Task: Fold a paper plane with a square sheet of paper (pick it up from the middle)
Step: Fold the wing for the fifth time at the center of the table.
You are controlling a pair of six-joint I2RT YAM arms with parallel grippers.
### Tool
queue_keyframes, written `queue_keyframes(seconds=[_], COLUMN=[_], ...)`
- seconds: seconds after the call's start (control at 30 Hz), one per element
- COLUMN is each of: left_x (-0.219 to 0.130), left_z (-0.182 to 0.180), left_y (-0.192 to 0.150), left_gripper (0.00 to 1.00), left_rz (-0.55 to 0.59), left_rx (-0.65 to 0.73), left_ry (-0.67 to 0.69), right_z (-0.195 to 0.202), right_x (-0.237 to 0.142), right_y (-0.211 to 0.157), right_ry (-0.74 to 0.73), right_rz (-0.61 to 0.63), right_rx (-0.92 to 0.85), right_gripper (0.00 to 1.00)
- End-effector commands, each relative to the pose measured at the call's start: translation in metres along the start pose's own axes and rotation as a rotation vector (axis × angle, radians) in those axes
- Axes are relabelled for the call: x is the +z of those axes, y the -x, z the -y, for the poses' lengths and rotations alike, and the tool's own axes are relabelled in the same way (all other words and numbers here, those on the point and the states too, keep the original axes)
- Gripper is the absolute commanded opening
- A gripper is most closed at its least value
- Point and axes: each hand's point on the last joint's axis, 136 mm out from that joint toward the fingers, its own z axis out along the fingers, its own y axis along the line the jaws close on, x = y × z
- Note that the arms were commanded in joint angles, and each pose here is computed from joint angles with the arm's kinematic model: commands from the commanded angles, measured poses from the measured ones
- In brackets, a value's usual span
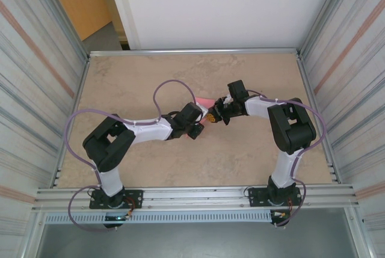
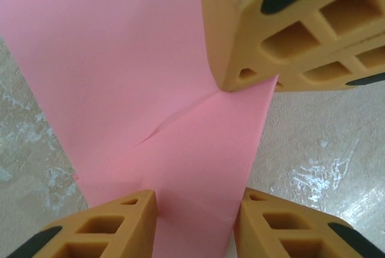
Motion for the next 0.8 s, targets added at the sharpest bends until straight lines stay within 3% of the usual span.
queue_keyframes(seconds=[0.0, 0.23, 0.5, 0.77], left_x=[0.002, 0.002, 0.003, -0.002], left_z=[-0.001, 0.008, 0.016, 0.027], left_y=[-0.003, -0.004, -0.003, 0.001], left_gripper=[0.35, 0.23, 0.13, 0.06], left_rz=[0.004, 0.016, 0.022, 0.017], left_rx=[0.015, 0.020, 0.024, -0.059], left_ry=[0.013, -0.038, -0.094, -0.260], right_z=[-0.009, -0.010, -0.010, 0.001], right_x=[-0.005, -0.009, -0.023, -0.049], right_y=[-0.001, 0.001, 0.008, 0.028], right_ry=[0.022, 0.026, 0.026, -0.018], right_rz=[-0.009, -0.001, 0.041, 0.147], right_rx=[0.008, 0.004, -0.030, -0.090], right_gripper=[0.13, 0.16, 0.32, 0.52])
